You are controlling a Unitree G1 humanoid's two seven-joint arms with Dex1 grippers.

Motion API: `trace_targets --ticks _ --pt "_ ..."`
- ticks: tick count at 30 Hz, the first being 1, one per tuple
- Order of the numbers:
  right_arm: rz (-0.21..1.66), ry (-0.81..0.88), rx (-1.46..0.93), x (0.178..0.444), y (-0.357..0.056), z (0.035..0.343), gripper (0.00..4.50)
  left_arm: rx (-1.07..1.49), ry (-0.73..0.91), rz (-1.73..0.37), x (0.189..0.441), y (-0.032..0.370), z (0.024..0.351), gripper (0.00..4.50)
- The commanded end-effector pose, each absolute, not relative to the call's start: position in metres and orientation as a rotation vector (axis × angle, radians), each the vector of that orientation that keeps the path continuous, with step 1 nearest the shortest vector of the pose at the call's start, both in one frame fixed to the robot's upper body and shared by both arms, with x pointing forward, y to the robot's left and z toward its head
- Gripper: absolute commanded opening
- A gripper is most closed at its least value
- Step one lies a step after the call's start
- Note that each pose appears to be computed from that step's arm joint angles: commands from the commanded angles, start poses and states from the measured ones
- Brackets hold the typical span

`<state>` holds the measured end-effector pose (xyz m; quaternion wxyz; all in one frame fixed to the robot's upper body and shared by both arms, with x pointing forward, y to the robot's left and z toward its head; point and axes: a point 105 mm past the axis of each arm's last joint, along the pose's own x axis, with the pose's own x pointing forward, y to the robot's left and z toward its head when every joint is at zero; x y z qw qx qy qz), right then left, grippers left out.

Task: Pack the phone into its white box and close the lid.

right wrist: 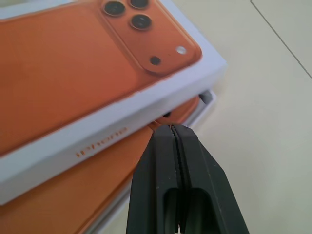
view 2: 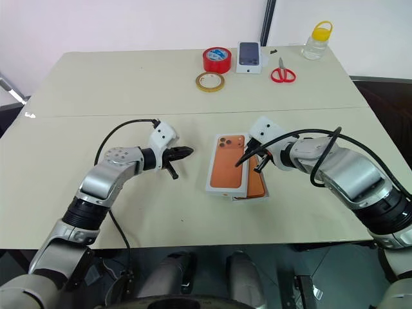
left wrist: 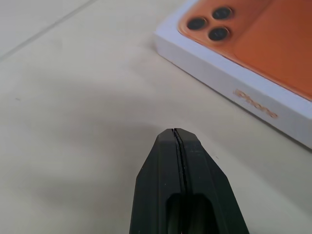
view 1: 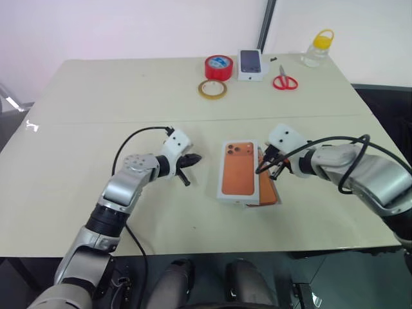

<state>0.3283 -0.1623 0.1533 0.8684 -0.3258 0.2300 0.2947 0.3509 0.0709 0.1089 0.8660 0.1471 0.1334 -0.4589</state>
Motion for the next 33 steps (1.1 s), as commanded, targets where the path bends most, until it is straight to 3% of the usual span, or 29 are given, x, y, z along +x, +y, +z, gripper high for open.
trace_targets --ticks 1,18,33 --pt "0.633 0.454 -0.698 0.327 -0.157 0.157 0.02 0.336 0.263 -1.055 0.344 0.051 0.116 0.0" --pt "0.688 0.483 -0.699 0.311 -0.157 0.153 0.02 0.326 0.156 -1.299 0.309 0.002 0.13 0.0" --pt "0.67 0.507 -0.705 0.307 -0.166 0.147 0.02 0.295 0.147 -1.327 0.303 -0.012 0.132 0.0"
